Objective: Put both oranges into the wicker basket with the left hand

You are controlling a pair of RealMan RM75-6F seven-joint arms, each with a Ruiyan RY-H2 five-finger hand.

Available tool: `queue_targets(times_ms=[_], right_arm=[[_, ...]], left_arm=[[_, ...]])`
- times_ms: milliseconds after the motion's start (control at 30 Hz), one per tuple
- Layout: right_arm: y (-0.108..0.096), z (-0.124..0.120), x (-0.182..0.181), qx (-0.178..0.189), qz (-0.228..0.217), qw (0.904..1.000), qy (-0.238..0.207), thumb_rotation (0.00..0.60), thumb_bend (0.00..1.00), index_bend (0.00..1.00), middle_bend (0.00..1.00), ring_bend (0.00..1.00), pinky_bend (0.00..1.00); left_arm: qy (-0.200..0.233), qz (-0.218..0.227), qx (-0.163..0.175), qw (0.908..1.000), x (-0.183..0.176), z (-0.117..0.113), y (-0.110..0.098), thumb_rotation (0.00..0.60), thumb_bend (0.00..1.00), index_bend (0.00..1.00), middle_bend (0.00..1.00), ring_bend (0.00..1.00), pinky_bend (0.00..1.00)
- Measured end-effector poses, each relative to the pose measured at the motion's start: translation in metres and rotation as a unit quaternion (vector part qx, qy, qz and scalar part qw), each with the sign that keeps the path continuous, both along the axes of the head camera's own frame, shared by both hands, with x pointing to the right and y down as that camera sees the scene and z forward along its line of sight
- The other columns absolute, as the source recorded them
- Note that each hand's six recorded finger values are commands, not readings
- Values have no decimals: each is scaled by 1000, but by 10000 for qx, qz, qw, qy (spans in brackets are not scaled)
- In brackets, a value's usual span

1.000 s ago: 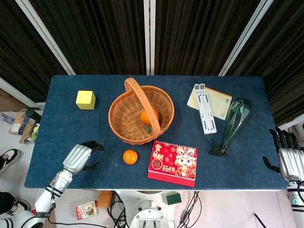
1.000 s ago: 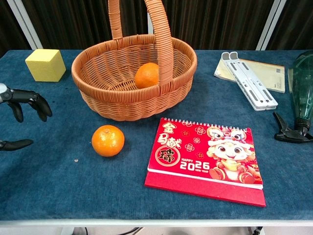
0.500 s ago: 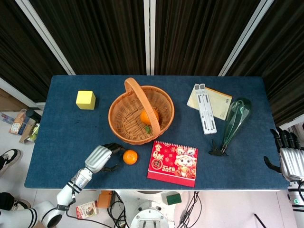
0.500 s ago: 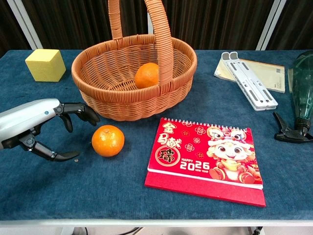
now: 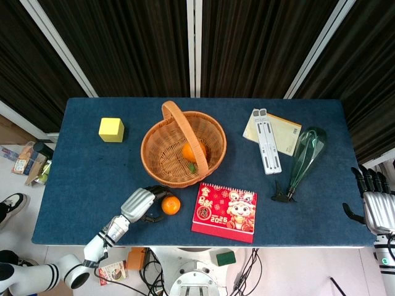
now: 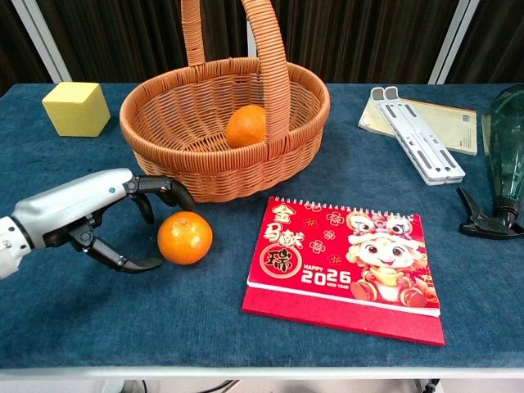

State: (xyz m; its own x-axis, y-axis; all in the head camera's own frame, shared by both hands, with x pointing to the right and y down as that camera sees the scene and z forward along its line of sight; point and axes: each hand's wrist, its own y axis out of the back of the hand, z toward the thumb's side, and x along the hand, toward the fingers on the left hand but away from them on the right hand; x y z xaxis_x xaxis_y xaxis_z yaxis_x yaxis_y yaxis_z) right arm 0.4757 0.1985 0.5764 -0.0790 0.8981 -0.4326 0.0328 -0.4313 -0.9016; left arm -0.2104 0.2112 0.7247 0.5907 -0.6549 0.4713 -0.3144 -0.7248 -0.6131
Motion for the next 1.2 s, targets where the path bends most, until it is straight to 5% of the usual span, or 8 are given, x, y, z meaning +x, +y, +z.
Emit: queue_targets(times_ms=[433, 767, 1200], right_arm=[[0, -1, 2, -5, 29, 10000, -2, 600, 284, 0, 0, 0, 0], [0, -2, 2, 6, 25, 10000, -5, 600, 284, 0, 0, 0, 0], [0, -2, 1, -2, 15, 10000, -5, 600, 284, 0, 0, 0, 0]], left_arm=[[107, 212, -159, 9996, 21, 10, 1, 600, 190, 273, 270, 235, 400], [50, 147, -105, 9998, 20, 10, -1, 600, 228, 366, 408, 377, 589], [104, 161, 336, 9993, 10, -23, -8, 600, 244, 438, 480, 442, 650]])
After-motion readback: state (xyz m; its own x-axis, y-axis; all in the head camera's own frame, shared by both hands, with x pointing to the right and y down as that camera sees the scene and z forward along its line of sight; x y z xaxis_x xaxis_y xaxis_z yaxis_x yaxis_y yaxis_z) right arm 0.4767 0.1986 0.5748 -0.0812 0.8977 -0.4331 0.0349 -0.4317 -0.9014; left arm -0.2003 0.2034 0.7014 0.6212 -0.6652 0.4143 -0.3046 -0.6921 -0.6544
